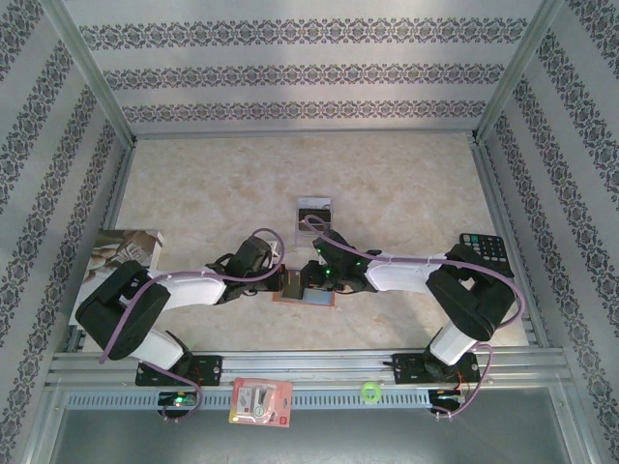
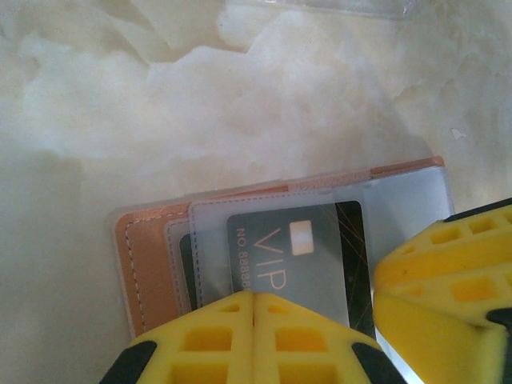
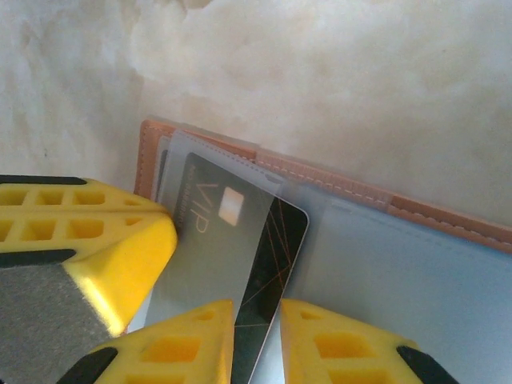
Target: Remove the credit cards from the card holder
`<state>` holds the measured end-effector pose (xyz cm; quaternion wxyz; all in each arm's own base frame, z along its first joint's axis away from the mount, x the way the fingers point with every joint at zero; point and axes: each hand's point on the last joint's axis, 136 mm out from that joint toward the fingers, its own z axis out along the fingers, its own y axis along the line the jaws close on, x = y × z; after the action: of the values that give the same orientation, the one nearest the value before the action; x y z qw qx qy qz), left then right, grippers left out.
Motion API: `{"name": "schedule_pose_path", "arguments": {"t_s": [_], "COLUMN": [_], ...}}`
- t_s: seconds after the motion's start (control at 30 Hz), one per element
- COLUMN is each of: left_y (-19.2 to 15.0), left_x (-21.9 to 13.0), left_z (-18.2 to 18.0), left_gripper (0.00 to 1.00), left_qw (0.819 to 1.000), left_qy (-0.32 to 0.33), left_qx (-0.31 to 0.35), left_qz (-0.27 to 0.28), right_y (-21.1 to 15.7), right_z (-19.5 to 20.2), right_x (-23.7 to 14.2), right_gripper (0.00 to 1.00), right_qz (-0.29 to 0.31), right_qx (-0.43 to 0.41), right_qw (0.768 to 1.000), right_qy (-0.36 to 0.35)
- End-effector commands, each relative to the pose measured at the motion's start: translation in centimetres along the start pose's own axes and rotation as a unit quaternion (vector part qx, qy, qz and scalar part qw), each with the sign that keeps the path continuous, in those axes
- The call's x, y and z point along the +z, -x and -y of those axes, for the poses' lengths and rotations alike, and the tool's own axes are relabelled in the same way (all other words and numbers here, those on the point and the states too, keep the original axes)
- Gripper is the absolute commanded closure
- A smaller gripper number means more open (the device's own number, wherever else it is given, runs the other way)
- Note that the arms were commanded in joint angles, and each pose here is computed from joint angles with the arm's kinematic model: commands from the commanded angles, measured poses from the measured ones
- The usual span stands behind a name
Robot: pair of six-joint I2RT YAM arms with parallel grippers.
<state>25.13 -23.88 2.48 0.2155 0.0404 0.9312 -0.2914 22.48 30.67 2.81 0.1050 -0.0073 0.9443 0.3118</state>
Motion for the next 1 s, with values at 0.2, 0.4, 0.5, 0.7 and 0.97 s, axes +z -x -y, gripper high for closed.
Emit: {"name": "schedule_pose_path", "arguments": {"t_s": [0.2, 0.4, 0.5, 0.7, 0.97], "left_y": [-3.8, -4.1, -4.0, -3.9, -3.4], "left_x": [-0.3, -0.1, -0.2, -0.6, -1.1], "left_z": [-2.8, -2.8, -2.8, -2.7, -2.4], "left_gripper": [0.99, 1.0, 1.0, 0.99, 0.88], "left_qw": [0.997, 0.997, 0.997, 0.998, 0.998], "left_qy": [0.045, 0.042, 0.041, 0.043, 0.038], "left_qx": [-0.02, -0.023, -0.023, -0.021, -0.021], "left_qz": [-0.054, -0.058, -0.058, -0.052, -0.042], "right_y": [-0.6, -0.5, -0.4, -0.3, -0.2], "right_z": [0.7, -0.1, 0.1, 1.1, 2.5], "right_x": [1.0, 1.5, 1.5, 0.8, -1.4], "right_gripper": [0.77, 0.77, 0.84, 1.0, 1.0], "right_qz": [-0.02, -0.026, -0.023, -0.006, 0.015], "right_qx": [0.027, 0.041, 0.047, 0.054, 0.054], "right_qw": [0.999, 0.998, 0.998, 0.998, 0.998], "right_qy": [0.003, 0.033, 0.031, 0.02, 0.009]}}
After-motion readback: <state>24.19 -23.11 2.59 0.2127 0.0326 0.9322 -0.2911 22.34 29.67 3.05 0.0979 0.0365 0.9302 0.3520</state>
